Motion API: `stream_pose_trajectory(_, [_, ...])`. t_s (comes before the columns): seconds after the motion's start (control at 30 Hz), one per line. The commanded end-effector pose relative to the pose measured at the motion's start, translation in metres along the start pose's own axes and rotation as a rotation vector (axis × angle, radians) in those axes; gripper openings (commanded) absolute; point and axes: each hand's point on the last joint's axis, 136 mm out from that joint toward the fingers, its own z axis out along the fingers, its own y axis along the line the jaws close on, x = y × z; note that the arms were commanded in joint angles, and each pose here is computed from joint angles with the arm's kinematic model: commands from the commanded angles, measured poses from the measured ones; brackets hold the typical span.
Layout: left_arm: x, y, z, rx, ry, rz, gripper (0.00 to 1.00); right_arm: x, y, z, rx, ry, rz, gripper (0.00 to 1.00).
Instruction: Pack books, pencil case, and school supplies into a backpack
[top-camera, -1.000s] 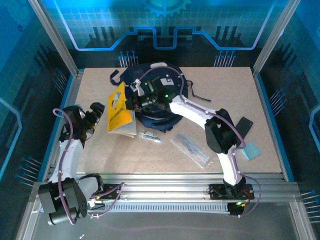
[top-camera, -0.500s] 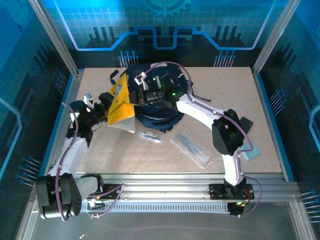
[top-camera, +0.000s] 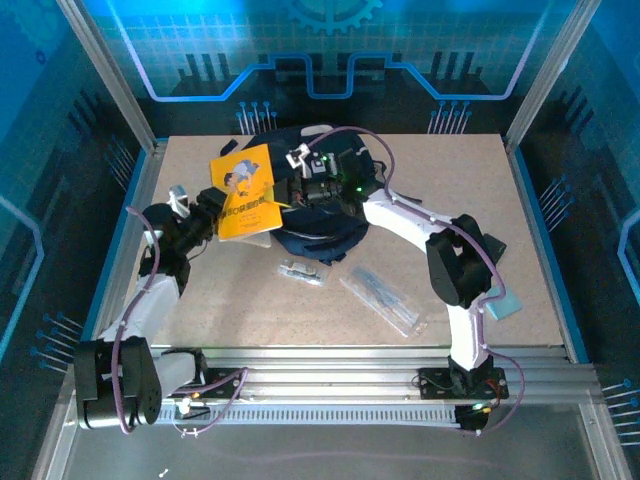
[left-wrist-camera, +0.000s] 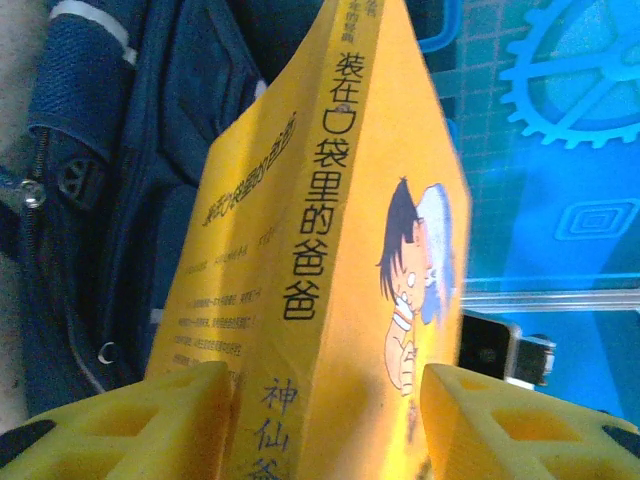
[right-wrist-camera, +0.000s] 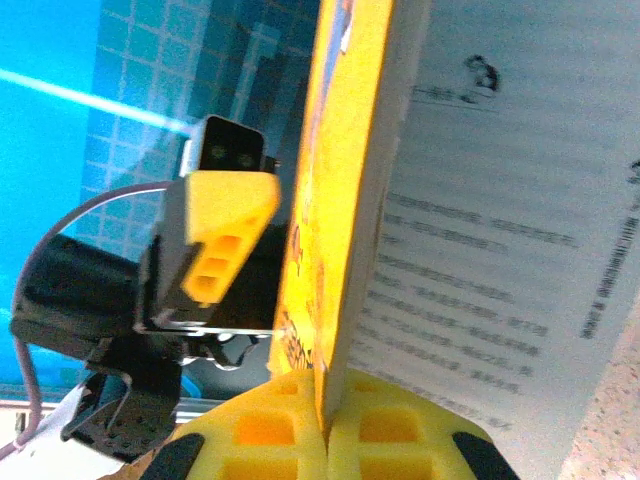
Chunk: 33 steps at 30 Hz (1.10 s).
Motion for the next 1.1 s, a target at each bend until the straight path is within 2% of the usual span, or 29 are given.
stream_pose_trajectory(0.0, [0.015,-0.043,0.000,0.152,0.065,0.028,0.53,0.002,0.000,-0.002,0.009,-0.008,-0.038,0.00])
stream_pose_trajectory(0.07, [0.017,-0.047,0.001,0.160,0.072,0.035,0.51,0.003,-0.010,-0.002,0.028,-0.010,-0.024,0.00])
stream_pose_trajectory(0.13, [0.020,-0.049,0.004,0.161,0.080,0.042,0.41,0.003,-0.015,-0.002,0.036,-0.008,-0.021,0.00])
stream_pose_trajectory(0.23, [0.022,-0.050,0.008,0.158,0.089,0.051,0.15,0.000,-0.017,-0.003,0.052,-0.012,-0.018,0.00])
stream_pose_trajectory(0.3, [0.023,-0.050,0.011,0.147,0.089,0.064,0.00,-0.001,-0.014,-0.005,0.066,-0.017,-0.016,0.05])
stream_pose_trajectory(0.4, [0.024,-0.050,0.018,0.129,0.071,0.089,0.00,-0.004,-0.010,-0.013,0.096,-0.040,-0.021,0.09])
stream_pose_trajectory(0.43, [0.024,-0.050,0.020,0.123,0.060,0.095,0.00,-0.003,-0.009,-0.015,0.113,-0.044,-0.017,0.19])
stream_pose_trajectory(0.5, [0.022,-0.052,0.026,0.108,0.021,0.114,0.00,-0.003,-0.012,-0.024,0.171,-0.066,0.005,0.70])
stream_pose_trajectory(0.57, [0.020,-0.055,0.031,0.098,-0.026,0.130,0.00,0.001,-0.014,-0.032,0.217,-0.085,0.029,0.95])
stream_pose_trajectory(0.6, [0.018,-0.058,0.033,0.097,-0.054,0.142,0.00,0.004,-0.015,-0.036,0.241,-0.095,0.043,1.00])
stream_pose_trajectory(0.77, [0.013,-0.078,0.052,0.108,-0.111,0.212,0.00,0.024,-0.018,-0.047,0.280,-0.149,0.126,1.00])
stream_pose_trajectory(0.9, [0.011,-0.092,0.072,0.153,-0.125,0.204,0.00,0.041,-0.018,-0.049,0.252,-0.207,0.211,1.00])
stream_pose_trajectory(1.07, [0.016,-0.099,0.096,0.187,-0.138,0.183,0.00,0.051,-0.010,-0.041,0.200,-0.222,0.246,1.00])
